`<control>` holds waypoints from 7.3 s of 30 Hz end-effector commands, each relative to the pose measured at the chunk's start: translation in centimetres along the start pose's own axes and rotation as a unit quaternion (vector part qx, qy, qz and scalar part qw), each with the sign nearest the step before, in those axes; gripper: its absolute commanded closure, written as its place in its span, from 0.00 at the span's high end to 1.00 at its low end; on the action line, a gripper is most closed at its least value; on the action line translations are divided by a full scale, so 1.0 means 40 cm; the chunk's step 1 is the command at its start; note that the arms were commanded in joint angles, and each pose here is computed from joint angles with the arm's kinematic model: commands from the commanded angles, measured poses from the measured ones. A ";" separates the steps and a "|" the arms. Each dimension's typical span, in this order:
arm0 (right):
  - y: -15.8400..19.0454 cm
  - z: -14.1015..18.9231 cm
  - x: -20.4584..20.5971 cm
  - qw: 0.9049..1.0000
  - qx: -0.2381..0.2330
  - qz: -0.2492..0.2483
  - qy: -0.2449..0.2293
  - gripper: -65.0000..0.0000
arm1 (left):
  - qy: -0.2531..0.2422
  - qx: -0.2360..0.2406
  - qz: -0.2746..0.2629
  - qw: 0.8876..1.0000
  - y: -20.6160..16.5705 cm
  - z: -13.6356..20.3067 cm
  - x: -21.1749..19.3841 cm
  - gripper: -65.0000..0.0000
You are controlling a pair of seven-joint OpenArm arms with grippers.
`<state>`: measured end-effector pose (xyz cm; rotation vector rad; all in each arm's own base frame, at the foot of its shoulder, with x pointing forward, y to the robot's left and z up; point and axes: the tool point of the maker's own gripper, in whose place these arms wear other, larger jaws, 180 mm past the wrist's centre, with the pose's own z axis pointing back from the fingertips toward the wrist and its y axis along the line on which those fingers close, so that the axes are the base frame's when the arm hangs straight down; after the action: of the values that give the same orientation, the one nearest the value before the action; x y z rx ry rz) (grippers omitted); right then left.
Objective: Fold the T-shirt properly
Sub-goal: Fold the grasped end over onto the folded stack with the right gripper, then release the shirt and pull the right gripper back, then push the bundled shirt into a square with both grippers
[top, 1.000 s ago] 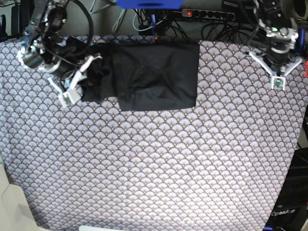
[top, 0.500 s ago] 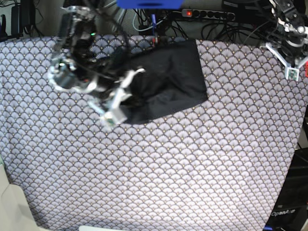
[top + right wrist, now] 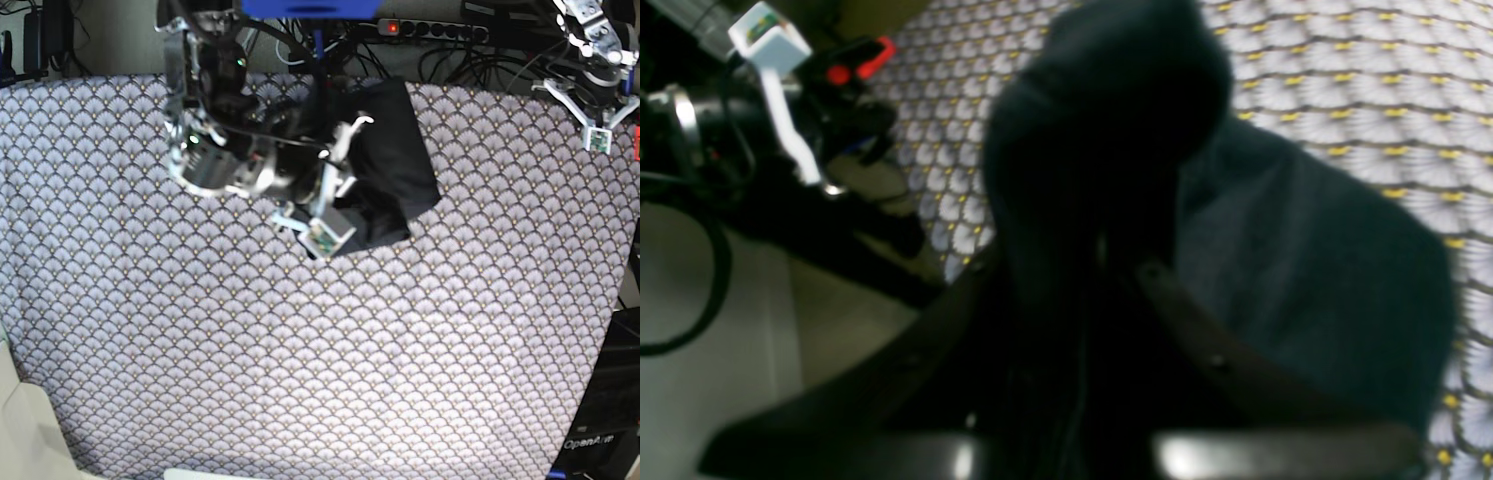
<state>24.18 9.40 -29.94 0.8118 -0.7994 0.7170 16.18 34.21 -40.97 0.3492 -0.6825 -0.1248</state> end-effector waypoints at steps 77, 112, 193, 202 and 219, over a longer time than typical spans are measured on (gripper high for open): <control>-0.142 0.155 -0.024 0.984 -0.067 0.128 0.102 0.06 | -0.019 -0.042 0.019 0.999 -0.177 0.052 0.129 0.00; -0.245 0.121 -0.237 0.994 -0.024 -0.067 0.081 0.06 | -0.026 -0.041 0.020 0.999 -0.177 0.046 0.147 0.00; -0.181 0.295 -0.474 0.982 -0.064 -0.055 0.171 0.06 | -0.032 -0.216 -0.065 0.974 -0.442 0.003 0.440 0.00; -0.357 0.355 -0.328 0.978 -0.122 0.034 0.164 0.05 | 0.026 -0.261 -0.032 0.964 -0.535 0.066 0.231 0.00; -0.397 0.272 -0.246 0.980 -0.114 0.047 0.157 0.05 | 0.040 -0.307 0.017 0.951 -0.643 0.008 0.268 0.00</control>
<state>27.48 -9.86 -39.87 0.4400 -0.5818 0.7920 24.22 8.19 -43.53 -0.2479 -0.5393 -0.2723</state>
